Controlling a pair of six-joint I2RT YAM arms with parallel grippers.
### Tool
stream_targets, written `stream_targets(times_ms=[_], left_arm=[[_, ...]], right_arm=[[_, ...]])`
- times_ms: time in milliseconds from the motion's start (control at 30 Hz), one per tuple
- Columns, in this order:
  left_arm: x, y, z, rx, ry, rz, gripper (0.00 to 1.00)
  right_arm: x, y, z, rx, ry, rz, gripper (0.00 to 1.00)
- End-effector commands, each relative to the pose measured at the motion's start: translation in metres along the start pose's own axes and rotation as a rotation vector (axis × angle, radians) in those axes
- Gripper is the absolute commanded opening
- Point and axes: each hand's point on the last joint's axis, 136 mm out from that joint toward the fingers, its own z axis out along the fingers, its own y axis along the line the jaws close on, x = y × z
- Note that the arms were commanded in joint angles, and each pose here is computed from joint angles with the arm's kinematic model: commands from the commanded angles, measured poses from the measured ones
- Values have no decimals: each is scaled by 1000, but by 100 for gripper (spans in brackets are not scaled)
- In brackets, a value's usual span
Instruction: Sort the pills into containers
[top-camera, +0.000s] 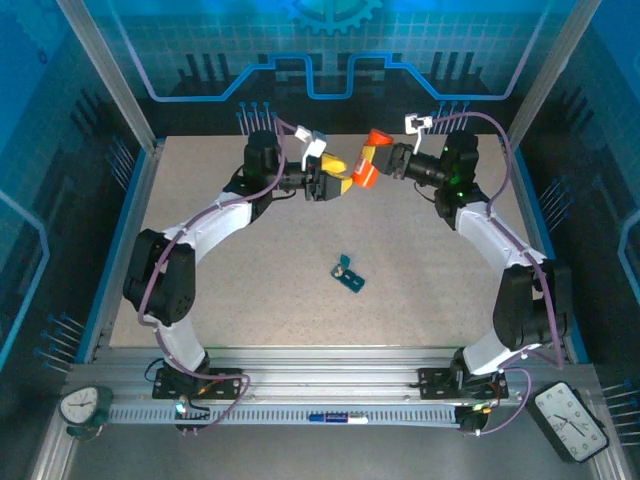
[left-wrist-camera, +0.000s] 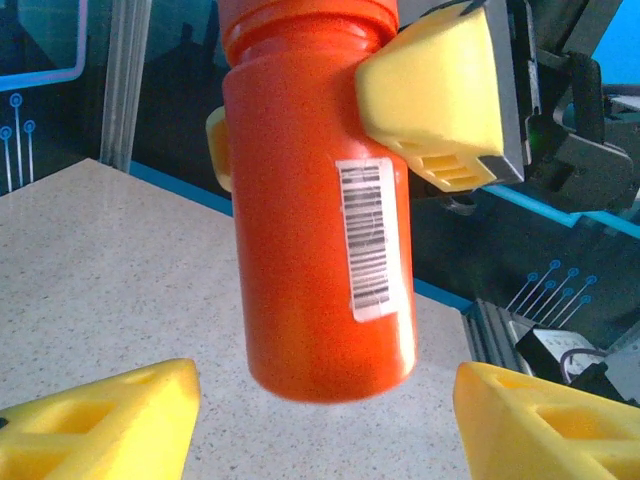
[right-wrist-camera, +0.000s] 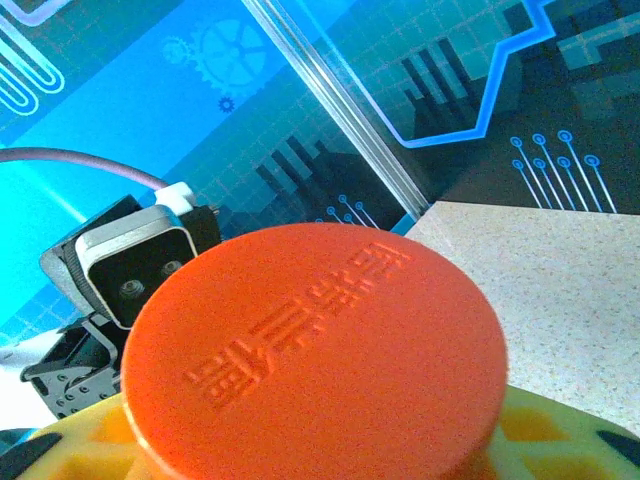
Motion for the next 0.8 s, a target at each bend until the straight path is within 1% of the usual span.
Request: stream_targets(times_ms=[0, 500, 767], left_arm=[[-16, -21, 9, 92, -16, 51, 69], [-16, -33, 22, 134, -8, 49, 71], [-18, -30, 24, 132, -19, 53, 69]], right_arm=[[-13, 25, 3, -51, -5, -69, 25], [-7, 38, 13, -88, 21, -72, 25], [-3, 40, 15, -87, 32, -72, 24]])
